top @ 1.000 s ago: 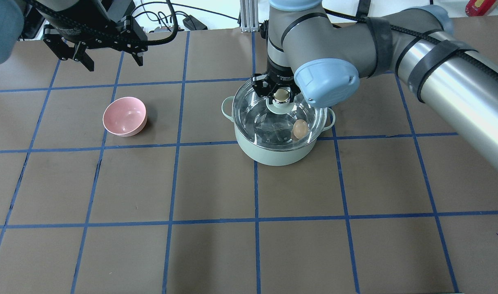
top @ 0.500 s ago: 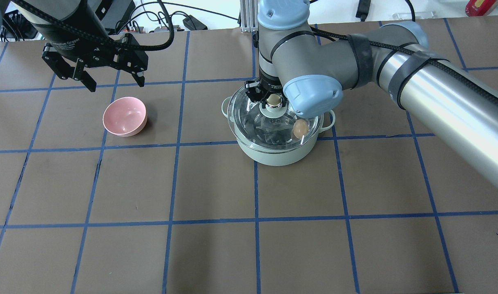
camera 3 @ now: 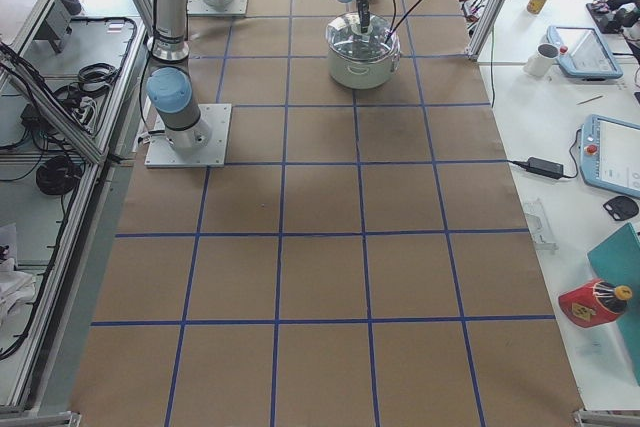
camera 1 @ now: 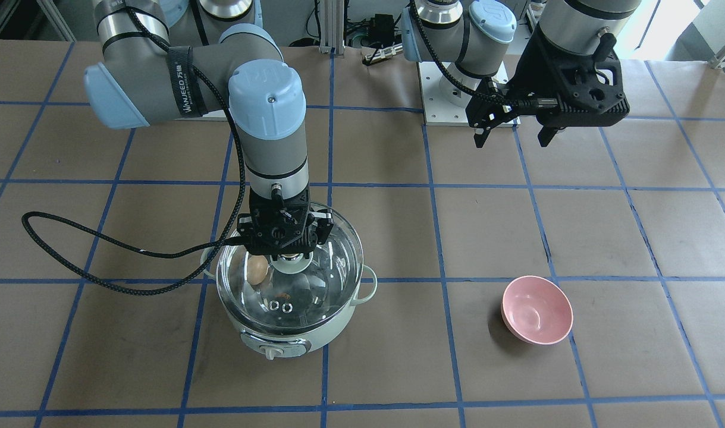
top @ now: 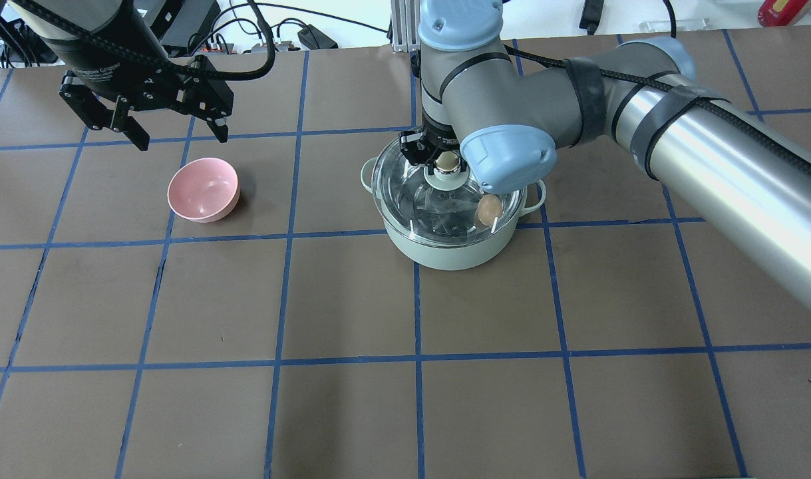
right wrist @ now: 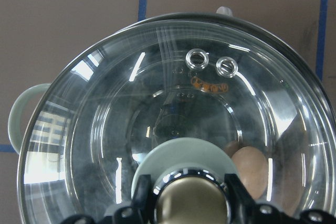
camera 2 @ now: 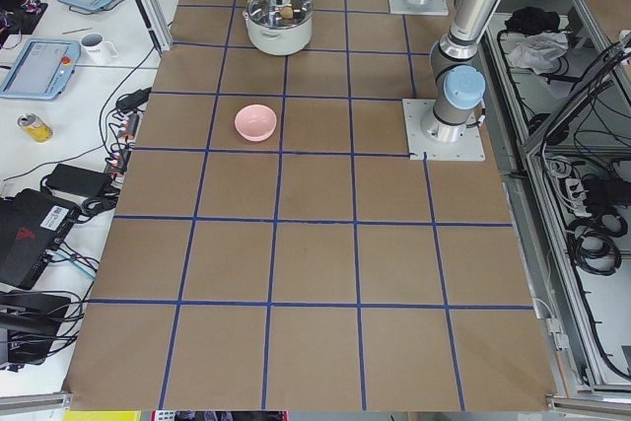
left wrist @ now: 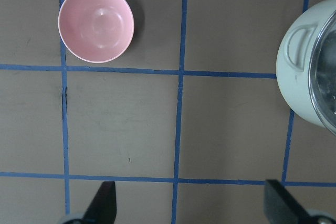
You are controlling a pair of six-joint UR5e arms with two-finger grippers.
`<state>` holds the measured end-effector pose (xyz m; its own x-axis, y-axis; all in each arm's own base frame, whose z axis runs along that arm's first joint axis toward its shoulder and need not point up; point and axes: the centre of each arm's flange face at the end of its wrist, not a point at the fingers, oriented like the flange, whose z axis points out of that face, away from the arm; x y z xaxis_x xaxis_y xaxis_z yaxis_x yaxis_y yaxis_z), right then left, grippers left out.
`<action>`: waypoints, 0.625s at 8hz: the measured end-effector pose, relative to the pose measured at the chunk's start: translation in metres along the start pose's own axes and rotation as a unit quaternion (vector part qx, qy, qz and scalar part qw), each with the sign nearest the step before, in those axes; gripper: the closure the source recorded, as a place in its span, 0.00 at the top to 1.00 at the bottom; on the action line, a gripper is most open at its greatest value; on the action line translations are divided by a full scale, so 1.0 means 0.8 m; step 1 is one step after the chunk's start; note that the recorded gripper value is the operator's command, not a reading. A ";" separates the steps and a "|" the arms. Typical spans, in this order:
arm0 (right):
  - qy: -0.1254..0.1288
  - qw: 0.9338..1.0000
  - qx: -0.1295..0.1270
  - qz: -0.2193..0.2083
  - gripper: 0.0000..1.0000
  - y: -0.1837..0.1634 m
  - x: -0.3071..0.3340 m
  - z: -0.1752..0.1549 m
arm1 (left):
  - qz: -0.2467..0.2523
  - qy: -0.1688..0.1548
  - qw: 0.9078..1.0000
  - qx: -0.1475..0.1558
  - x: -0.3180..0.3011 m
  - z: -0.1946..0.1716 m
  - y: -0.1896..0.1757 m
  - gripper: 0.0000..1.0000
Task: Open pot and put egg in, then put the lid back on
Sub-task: 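Lower the glass lid onto the pot and open the right gripper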
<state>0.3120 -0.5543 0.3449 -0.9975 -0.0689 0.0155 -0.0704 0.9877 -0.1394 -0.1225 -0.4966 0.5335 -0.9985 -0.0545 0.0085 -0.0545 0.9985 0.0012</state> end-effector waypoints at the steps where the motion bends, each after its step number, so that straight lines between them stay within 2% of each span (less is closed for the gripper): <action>1: 0.003 1.000 0.001 -0.003 0.00 -0.001 0.001 0.001 | 0.000 -0.002 1.000 0.000 -0.001 0.000 0.000 1.00; 5: 0.007 1.000 0.001 -0.009 0.00 -0.002 0.004 0.002 | 0.002 -0.008 1.000 -0.002 -0.002 0.001 0.000 1.00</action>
<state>0.3093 -0.5563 0.3438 -0.9960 -0.0839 0.0314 -0.0876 0.9861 -0.1412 -0.1206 -0.4966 0.5325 -0.9987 -0.0502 -0.0073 -0.0502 0.9987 0.0043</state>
